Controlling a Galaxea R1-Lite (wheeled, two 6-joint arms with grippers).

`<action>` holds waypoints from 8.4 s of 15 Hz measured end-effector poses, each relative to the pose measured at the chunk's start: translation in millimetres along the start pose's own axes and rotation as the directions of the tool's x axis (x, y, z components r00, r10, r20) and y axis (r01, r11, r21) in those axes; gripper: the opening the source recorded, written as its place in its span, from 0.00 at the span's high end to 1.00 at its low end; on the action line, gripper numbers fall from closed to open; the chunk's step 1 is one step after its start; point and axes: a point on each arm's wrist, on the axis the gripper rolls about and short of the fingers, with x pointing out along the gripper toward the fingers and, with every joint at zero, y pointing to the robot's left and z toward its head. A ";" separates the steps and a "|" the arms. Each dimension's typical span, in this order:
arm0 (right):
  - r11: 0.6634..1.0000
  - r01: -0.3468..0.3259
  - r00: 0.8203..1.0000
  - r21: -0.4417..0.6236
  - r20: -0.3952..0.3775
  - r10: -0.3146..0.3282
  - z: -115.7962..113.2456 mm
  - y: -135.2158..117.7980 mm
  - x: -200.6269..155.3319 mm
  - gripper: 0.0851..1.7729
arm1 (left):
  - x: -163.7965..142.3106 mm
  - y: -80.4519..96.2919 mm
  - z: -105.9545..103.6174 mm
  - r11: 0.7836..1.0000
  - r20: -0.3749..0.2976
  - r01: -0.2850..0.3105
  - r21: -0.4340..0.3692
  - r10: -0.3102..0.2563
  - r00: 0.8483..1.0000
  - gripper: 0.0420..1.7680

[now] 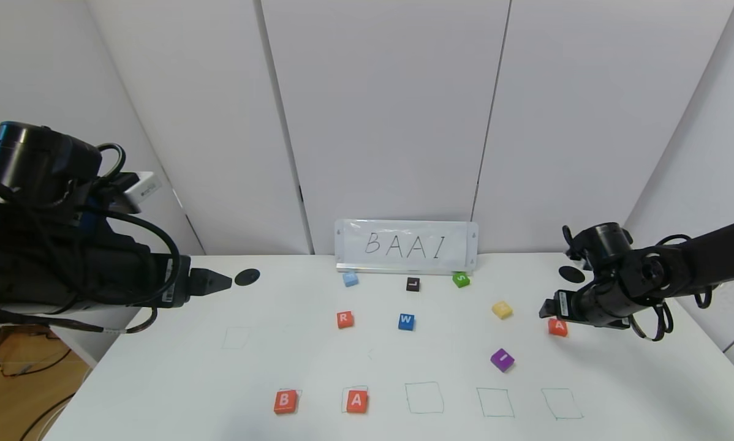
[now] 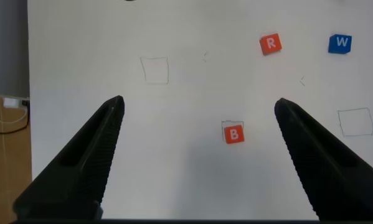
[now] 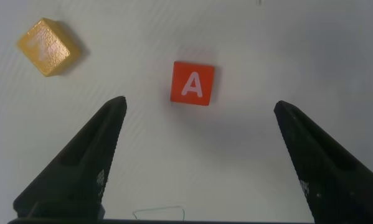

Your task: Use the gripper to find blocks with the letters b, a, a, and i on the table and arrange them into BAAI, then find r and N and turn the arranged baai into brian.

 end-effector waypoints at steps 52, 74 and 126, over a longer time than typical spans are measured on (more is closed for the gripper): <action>0.988 -0.118 0.993 -0.096 -0.004 0.119 -53.0 82.3 -95.6 0.74 | 6.0 -0.9 -1.2 1.000 0.018 0.000 0.005 0.000 1.000 0.03; 0.964 -0.165 0.986 -0.210 -0.012 0.166 -141.1 211.7 -100.9 0.74 | -5.9 1.4 -1.0 1.000 0.050 -0.006 0.013 0.005 0.999 0.03; 0.962 -0.146 0.989 -0.230 -0.051 0.138 -154.6 231.7 -59.8 0.20 | -1.4 -5.1 -6.9 0.999 0.025 0.000 0.047 -0.001 1.000 0.03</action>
